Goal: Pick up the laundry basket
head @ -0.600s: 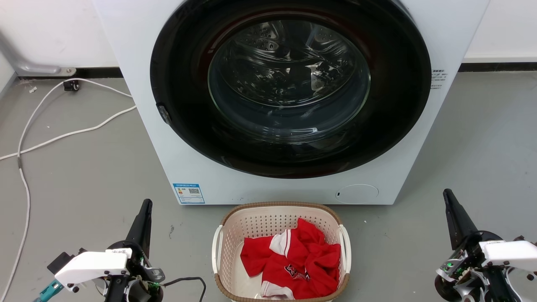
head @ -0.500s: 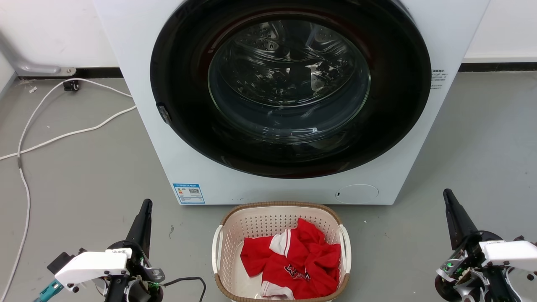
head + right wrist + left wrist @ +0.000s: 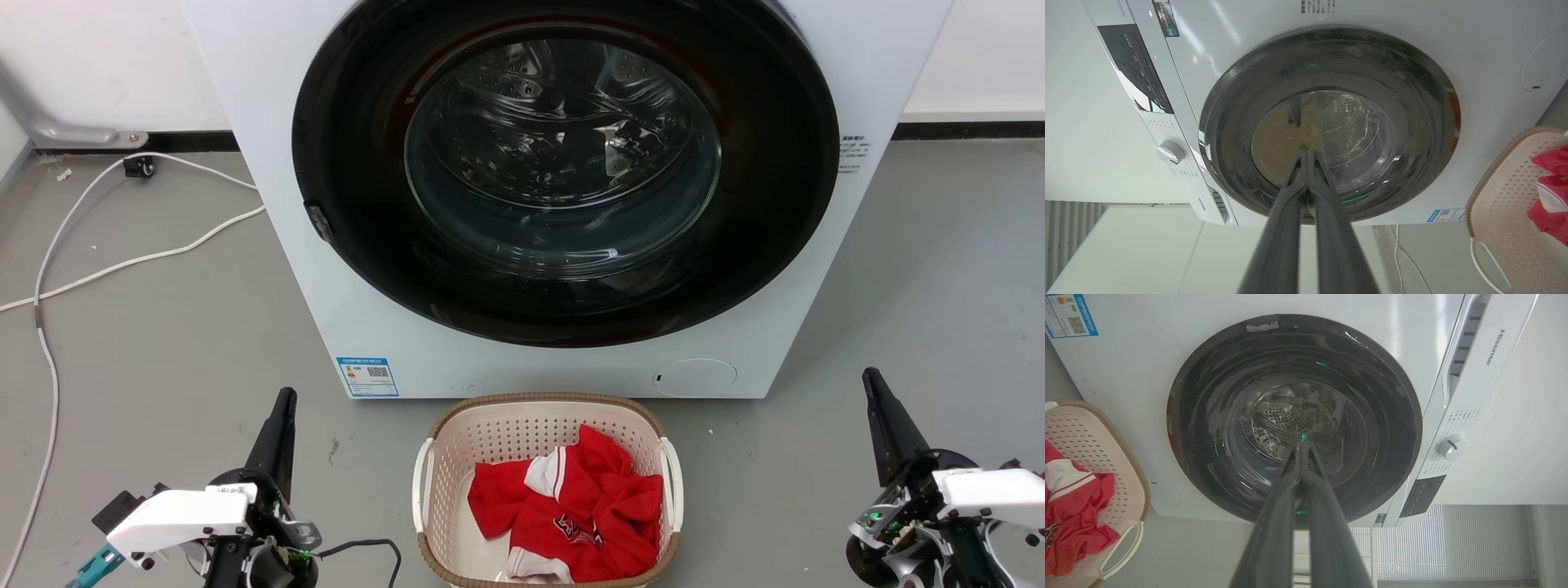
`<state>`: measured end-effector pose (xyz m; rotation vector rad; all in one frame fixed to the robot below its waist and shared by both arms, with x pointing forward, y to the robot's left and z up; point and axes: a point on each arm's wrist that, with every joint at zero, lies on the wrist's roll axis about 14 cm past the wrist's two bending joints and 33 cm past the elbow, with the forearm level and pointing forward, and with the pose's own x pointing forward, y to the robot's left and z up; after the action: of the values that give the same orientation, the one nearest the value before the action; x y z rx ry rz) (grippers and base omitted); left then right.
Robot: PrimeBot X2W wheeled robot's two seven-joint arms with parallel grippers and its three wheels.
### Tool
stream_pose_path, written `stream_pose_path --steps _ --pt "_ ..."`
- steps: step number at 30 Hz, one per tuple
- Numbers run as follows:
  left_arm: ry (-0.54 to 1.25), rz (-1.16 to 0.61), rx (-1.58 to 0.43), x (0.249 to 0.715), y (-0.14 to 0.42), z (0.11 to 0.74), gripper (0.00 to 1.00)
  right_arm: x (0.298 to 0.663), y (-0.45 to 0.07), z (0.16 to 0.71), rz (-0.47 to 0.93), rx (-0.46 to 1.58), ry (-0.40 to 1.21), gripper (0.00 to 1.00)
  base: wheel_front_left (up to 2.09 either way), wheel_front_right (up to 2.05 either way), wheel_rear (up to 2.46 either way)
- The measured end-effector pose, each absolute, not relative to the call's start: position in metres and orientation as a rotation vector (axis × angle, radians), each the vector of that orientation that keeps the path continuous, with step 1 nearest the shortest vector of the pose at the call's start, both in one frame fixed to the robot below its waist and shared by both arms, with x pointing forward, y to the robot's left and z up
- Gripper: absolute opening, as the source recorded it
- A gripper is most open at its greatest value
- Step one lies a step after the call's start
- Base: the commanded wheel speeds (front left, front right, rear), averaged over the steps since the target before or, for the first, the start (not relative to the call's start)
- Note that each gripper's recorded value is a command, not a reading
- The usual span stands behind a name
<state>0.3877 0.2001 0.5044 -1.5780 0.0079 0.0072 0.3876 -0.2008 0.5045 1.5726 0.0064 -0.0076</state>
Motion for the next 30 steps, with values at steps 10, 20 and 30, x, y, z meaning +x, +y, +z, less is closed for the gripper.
stream_pose_path --steps 10,20,30 --pt "0.008 0.008 -1.576 0.388 0.200 0.504 0.00 0.388 -0.201 0.504 -0.007 1.573 0.007 0.00 0.00 0.00 0.00" --pt "0.070 0.073 -1.586 0.375 0.199 0.477 1.00 0.375 -0.200 0.477 -0.074 1.580 0.069 1.00 0.00 0.00 0.00" --pt "0.034 0.093 -1.560 0.372 0.202 0.480 1.00 0.372 -0.199 0.481 -0.081 1.544 0.044 1.00 0.00 0.00 0.00"
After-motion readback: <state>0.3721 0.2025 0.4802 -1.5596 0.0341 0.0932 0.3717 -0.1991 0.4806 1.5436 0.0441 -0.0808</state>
